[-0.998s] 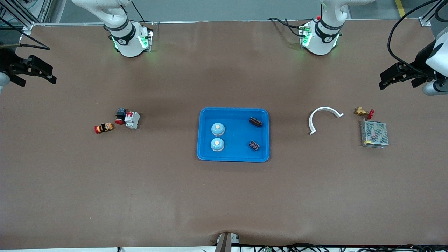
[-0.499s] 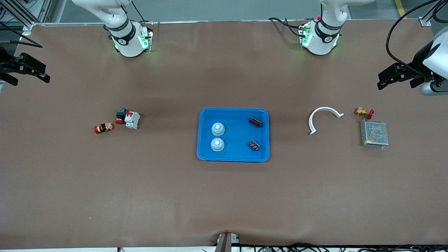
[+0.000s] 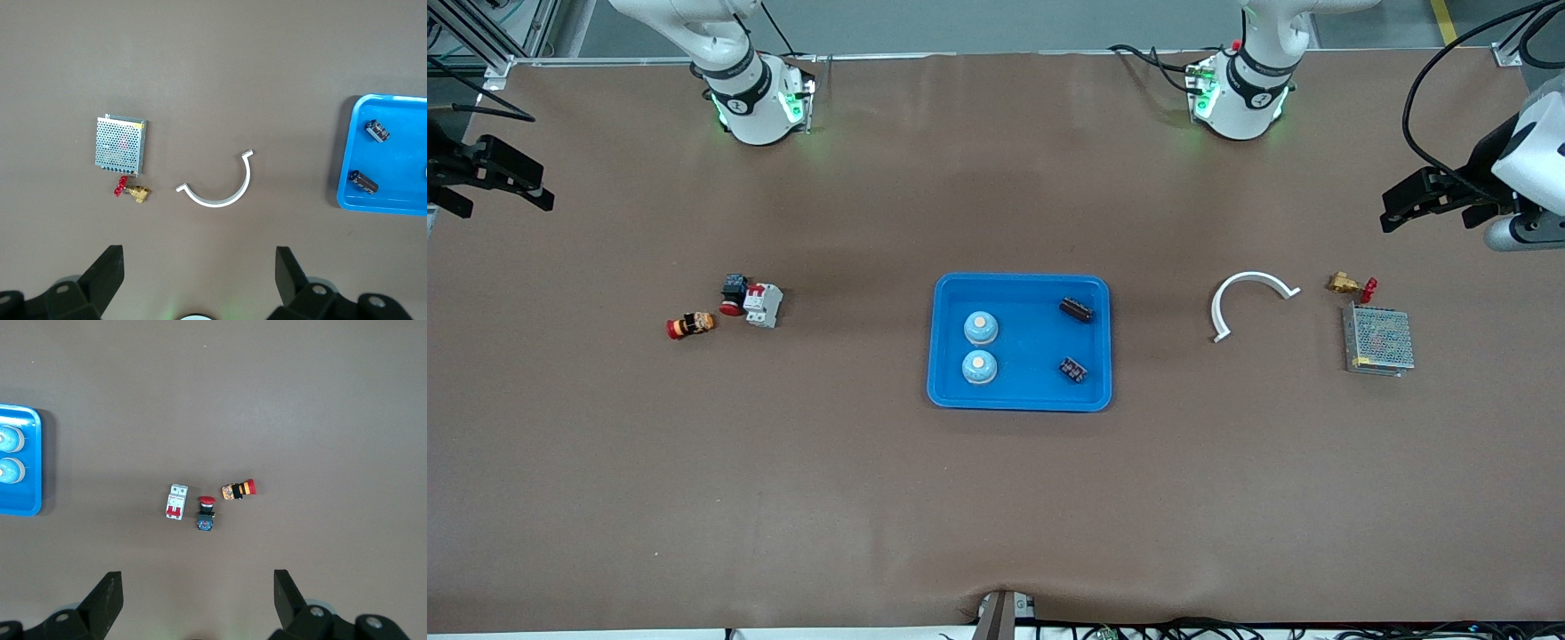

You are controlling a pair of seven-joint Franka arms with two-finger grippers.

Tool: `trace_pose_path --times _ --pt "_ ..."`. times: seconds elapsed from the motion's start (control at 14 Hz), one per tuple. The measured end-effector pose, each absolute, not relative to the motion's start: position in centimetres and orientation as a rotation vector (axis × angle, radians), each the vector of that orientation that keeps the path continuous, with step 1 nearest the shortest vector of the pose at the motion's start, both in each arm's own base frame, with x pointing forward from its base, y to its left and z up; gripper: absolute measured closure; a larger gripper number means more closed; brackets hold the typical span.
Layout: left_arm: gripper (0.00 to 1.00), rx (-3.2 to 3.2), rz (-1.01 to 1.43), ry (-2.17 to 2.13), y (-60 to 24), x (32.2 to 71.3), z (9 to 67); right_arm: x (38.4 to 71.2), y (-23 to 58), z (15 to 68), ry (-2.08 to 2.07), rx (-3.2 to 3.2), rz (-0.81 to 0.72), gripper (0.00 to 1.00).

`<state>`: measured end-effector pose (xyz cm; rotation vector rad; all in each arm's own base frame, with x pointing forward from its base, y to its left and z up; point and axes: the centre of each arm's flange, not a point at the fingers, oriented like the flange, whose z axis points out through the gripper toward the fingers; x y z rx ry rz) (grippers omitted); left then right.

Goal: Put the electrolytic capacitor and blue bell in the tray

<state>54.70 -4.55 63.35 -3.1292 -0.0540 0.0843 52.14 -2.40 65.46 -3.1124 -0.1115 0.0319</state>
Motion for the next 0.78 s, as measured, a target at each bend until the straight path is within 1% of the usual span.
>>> trace_pose_path --times 0.78 --pt "0.0 -3.12 0.087 -0.055 -4.44 54.79 63.2 52.2 -2.37 65.57 -0.112 -3.113 0.028 0.0"
